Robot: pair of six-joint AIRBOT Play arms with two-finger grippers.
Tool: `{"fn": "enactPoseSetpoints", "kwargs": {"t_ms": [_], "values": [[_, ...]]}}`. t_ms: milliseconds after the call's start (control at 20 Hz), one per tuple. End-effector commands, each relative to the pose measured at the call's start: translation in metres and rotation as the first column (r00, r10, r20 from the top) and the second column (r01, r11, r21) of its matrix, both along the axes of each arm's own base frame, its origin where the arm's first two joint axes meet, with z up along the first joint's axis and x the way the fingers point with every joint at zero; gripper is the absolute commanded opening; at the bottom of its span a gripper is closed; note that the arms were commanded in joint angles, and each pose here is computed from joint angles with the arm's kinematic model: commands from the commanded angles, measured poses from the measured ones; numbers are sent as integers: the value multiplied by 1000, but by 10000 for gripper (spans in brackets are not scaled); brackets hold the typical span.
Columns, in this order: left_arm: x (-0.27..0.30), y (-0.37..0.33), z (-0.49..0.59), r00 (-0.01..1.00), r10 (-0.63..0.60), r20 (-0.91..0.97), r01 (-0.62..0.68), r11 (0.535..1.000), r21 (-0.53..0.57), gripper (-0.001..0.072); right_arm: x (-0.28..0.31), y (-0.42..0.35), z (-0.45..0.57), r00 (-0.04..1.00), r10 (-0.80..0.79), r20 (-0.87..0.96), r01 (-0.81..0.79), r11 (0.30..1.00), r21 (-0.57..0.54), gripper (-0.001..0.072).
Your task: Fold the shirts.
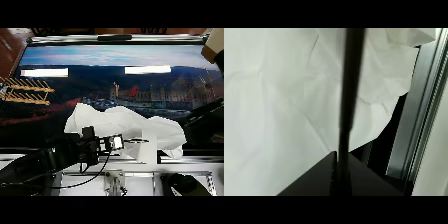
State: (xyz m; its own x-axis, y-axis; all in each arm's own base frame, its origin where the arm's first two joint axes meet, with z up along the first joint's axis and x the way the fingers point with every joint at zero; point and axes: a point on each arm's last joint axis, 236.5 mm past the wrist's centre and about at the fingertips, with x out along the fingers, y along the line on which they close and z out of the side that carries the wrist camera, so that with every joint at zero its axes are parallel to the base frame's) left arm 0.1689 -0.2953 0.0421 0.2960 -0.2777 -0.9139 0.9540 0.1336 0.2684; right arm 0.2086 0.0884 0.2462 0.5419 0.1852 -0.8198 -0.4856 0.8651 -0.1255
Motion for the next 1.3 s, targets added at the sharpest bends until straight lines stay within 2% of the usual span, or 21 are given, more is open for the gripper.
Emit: {"fn": "enactPoseSetpoints", "kwargs": {"t_ms": [0,100,200,300,400,550,1000,1250], "values": [[9,7,-1,1000,-15,-9,15,1000,12,33,-24,-19,-24,963,240,-119,-262,937,-229,506],[20,14,-2,999,13,-35,-13,1000,0,33,-27,-13,-35,933,323,-158,-354,902,-246,418],[25,20,-1,998,-2,-55,2,1000,-7,33,-31,-10,-52,886,409,-216,-457,848,-268,419],[28,26,-2,998,-33,-48,34,999,14,33,-35,-12,-76,854,431,-291,-507,815,-280,420],[28,27,-2,998,-54,-45,55,998,24,33,-39,-17,-96,794,489,-361,-596,743,-305,419],[28,27,-2,997,-57,-44,58,998,24,33,-34,-2,-102,725,602,-335,-688,661,-299,420],[26,25,1,996,-74,-41,74,997,13,33,-19,5,-126,642,691,-332,-765,546,-342,419],[26,26,6,997,-74,-31,74,997,0,33,-14,5,-153,632,689,-354,-774,534,-341,419]]}}
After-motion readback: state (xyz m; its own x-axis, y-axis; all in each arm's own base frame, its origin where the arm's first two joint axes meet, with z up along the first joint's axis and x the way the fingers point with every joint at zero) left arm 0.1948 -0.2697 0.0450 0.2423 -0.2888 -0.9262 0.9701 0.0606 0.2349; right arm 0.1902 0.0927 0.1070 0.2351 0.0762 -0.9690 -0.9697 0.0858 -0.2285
